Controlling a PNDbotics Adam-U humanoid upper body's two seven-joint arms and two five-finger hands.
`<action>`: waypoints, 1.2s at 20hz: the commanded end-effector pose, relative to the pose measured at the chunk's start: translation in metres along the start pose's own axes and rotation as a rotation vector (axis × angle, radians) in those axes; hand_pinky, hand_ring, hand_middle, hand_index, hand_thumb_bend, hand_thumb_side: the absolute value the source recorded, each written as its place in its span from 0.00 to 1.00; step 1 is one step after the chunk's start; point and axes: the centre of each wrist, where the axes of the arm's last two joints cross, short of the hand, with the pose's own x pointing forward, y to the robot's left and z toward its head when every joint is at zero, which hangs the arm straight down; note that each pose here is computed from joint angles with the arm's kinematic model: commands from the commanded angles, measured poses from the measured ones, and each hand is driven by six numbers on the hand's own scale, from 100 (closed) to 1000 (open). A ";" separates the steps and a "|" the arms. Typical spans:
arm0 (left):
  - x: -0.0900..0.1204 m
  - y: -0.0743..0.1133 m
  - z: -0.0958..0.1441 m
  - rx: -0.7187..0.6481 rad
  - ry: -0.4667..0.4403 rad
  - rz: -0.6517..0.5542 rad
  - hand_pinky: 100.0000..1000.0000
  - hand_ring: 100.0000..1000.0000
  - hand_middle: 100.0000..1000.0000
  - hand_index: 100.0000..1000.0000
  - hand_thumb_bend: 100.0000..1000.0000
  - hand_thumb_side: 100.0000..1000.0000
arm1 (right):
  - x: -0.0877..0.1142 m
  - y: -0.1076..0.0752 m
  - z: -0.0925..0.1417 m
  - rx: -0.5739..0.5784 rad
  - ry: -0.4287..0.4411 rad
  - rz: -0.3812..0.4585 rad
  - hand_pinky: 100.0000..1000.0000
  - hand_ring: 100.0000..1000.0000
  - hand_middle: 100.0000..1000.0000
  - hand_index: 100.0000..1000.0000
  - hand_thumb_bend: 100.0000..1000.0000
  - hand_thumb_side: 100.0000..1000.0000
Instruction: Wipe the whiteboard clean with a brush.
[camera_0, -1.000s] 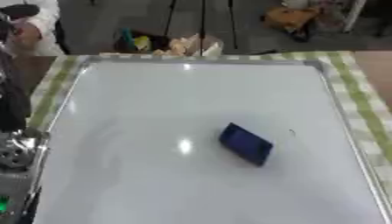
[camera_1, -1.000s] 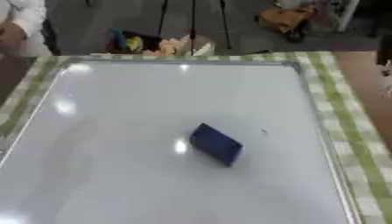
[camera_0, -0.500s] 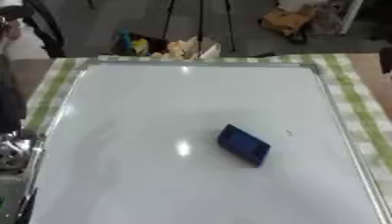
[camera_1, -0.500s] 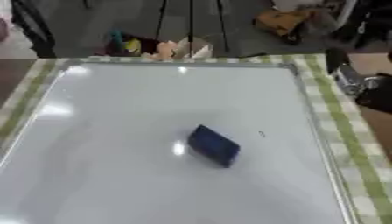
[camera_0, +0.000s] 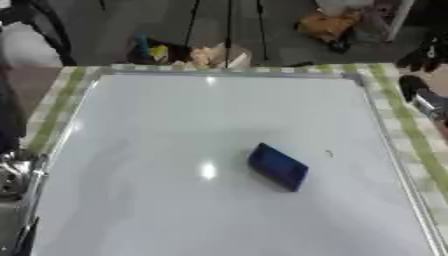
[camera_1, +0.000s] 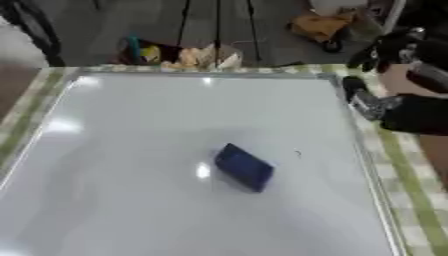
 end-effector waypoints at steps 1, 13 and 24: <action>0.005 0.000 -0.004 -0.011 -0.024 0.010 0.62 0.76 0.73 0.72 0.05 1.00 | 0.005 -0.012 0.001 0.061 0.005 -0.005 0.70 0.68 0.62 0.83 0.17 0.98; 0.006 -0.002 -0.003 -0.015 -0.021 0.027 0.62 0.76 0.73 0.72 0.05 1.00 | 0.033 -0.014 -0.018 0.203 0.029 -0.054 0.73 0.72 0.63 0.88 0.47 0.89; 0.007 -0.004 -0.003 -0.019 -0.021 0.037 0.62 0.76 0.73 0.72 0.05 1.00 | 0.048 -0.003 -0.052 0.263 0.053 -0.132 0.74 0.73 0.63 0.88 0.55 0.86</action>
